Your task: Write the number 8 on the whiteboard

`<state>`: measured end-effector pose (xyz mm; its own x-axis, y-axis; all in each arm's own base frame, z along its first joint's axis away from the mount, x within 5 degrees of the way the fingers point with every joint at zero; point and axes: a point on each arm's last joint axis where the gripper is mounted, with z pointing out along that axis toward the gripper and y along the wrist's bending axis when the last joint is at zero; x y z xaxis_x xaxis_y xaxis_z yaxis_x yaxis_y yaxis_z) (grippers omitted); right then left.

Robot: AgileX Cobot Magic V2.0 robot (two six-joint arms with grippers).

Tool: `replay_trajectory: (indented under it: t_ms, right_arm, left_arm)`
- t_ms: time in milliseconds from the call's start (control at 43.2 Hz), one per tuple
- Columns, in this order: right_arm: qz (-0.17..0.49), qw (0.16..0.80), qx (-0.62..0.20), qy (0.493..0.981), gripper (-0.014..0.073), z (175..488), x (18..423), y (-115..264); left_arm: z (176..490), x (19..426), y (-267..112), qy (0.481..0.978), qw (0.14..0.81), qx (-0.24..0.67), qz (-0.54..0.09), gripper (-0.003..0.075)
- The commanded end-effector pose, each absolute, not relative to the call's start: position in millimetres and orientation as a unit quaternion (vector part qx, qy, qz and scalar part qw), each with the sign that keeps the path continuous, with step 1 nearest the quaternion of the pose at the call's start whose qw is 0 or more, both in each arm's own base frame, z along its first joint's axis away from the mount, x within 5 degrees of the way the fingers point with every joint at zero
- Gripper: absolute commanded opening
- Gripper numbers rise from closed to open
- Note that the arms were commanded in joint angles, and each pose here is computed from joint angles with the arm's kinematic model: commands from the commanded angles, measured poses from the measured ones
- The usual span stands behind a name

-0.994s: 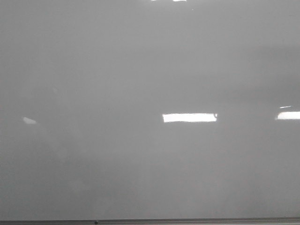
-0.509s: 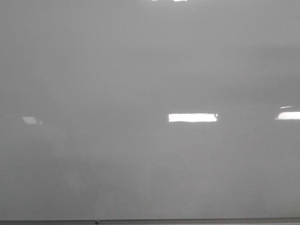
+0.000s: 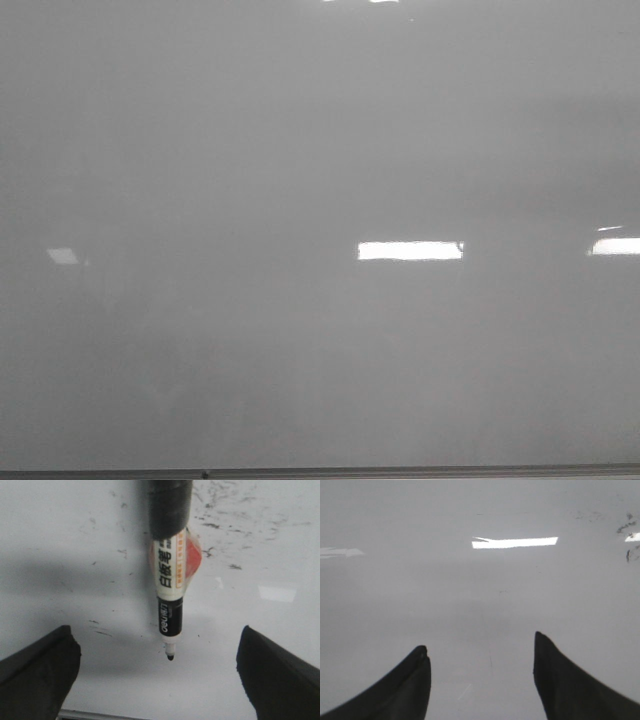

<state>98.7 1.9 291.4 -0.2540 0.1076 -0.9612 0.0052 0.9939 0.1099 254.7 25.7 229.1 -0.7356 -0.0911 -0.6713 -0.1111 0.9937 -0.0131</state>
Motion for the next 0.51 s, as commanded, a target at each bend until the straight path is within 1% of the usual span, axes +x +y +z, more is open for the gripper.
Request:
replay_trajectory:
  t_ms: [0,69,139,370,486]
  right_arm:
    - [0.041,0.649,0.035,0.759,0.0477,308.8,101.7,1.4]
    - [0.041,0.648,0.035,0.76,0.0477,308.4,101.7,1.4]
    - [0.041,0.648,0.035,0.76,0.0477,308.4,101.7,1.4]
    - [0.041,0.648,0.035,0.76,0.0477,308.4,101.7,1.4]
    - [0.041,0.647,0.035,0.761,0.0477,308.2,101.6,1.5]
  left_arm:
    - [239.7,269.9,27.8,0.907,0.416,-0.059,0.015,0.0616]
    - [236.0,274.9,27.8,0.904,0.423,-0.058,0.015,0.0601]
    - [233.2,279.2,28.3,0.9,0.432,-0.058,0.015,0.0557]
    - [222.9,286.0,29.0,0.902,0.427,-0.058,0.015,0.0365]
    - [222.7,285.8,29.0,0.903,0.426,-0.058,0.015,0.024]
